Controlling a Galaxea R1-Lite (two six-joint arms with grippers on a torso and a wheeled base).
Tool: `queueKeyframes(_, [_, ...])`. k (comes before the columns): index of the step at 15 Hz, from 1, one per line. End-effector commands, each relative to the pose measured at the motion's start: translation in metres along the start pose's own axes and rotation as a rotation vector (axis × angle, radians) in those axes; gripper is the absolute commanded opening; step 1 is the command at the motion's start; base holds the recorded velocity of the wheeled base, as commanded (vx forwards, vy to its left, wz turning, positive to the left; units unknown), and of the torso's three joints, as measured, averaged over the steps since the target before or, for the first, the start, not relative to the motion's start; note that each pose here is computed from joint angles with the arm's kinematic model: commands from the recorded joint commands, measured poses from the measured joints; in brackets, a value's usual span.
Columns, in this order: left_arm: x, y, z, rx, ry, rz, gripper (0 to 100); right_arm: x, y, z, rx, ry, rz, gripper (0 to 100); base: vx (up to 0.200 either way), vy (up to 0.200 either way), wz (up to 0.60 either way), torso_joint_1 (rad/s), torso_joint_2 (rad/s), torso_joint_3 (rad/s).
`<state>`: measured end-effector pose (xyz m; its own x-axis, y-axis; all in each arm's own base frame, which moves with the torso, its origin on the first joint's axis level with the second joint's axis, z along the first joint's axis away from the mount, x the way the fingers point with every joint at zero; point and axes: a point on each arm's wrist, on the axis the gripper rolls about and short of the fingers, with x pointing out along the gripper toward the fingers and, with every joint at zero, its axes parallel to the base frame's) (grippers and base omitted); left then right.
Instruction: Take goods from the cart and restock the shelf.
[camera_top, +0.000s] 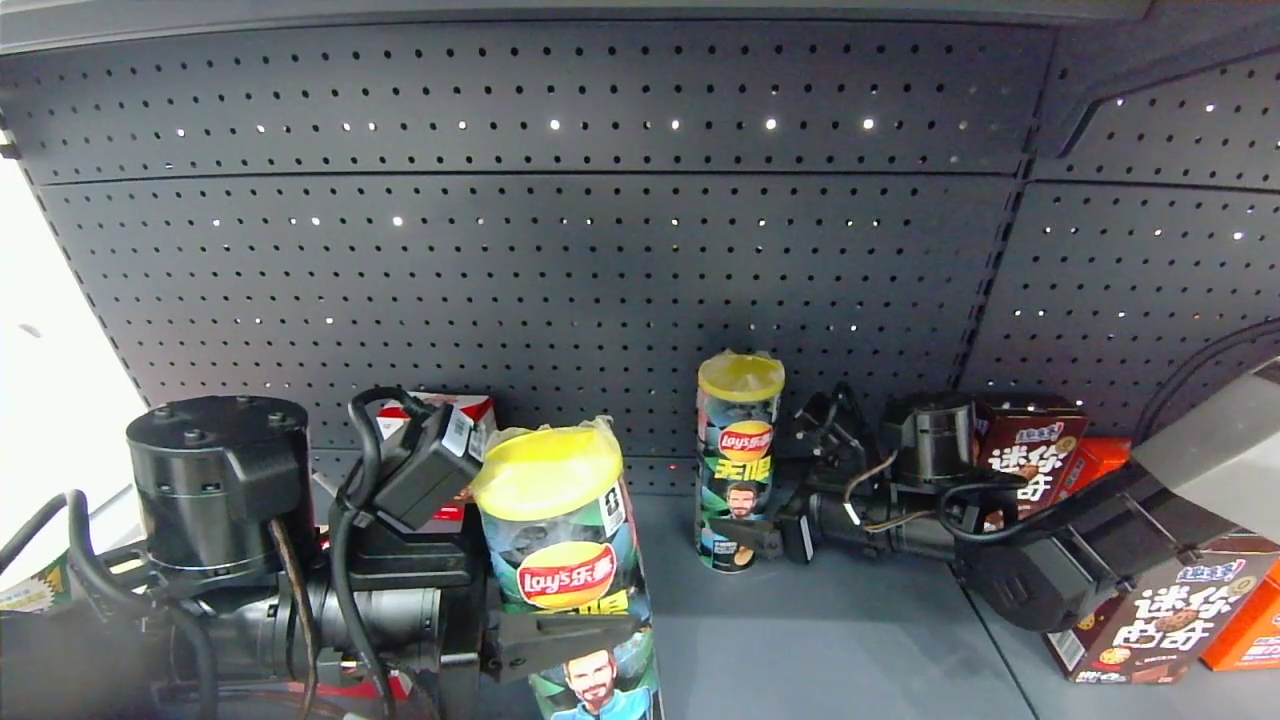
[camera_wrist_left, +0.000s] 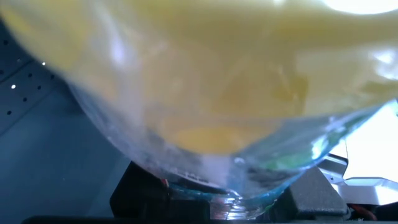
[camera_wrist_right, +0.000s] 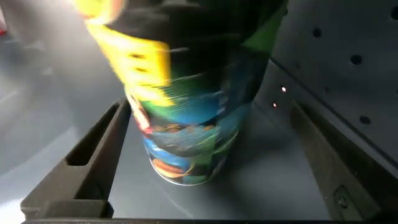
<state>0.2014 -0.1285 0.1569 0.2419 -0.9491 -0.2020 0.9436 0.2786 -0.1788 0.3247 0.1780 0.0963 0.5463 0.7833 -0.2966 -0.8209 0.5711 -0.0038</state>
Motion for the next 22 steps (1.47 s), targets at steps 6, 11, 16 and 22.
queueKeyframes(6, [-0.001, 0.001, -0.002, -0.007, 0.006, 0.004, 0, 0.003, 0.002, 0.000, -0.004, -0.015, 0.010, 0, 0.000, 0.000, 0.00, 0.000, 0.00, 0.000])
queueKeyframes(11, [-0.001, 0.001, -0.002, -0.007, 0.005, 0.006, 0, -0.046, 0.040, 0.013, -0.018, -0.017, 0.046, 0, 0.000, 0.000, 0.00, 0.000, 0.00, 0.000])
queueKeyframes(16, [-0.001, 0.001, -0.003, -0.007, 0.006, 0.004, 0, -0.085, 0.082, 0.012, 0.035, -0.016, 0.064, 0, 0.000, 0.000, 0.00, 0.000, 0.00, 0.000])
queueKeyframes(22, [-0.001, 0.001, -0.003, -0.008, 0.006, 0.012, 0, -0.093, 0.109, 0.020, 0.039, -0.042, 0.115, 0, 0.000, 0.000, 0.00, 0.000, 0.00, 0.000])
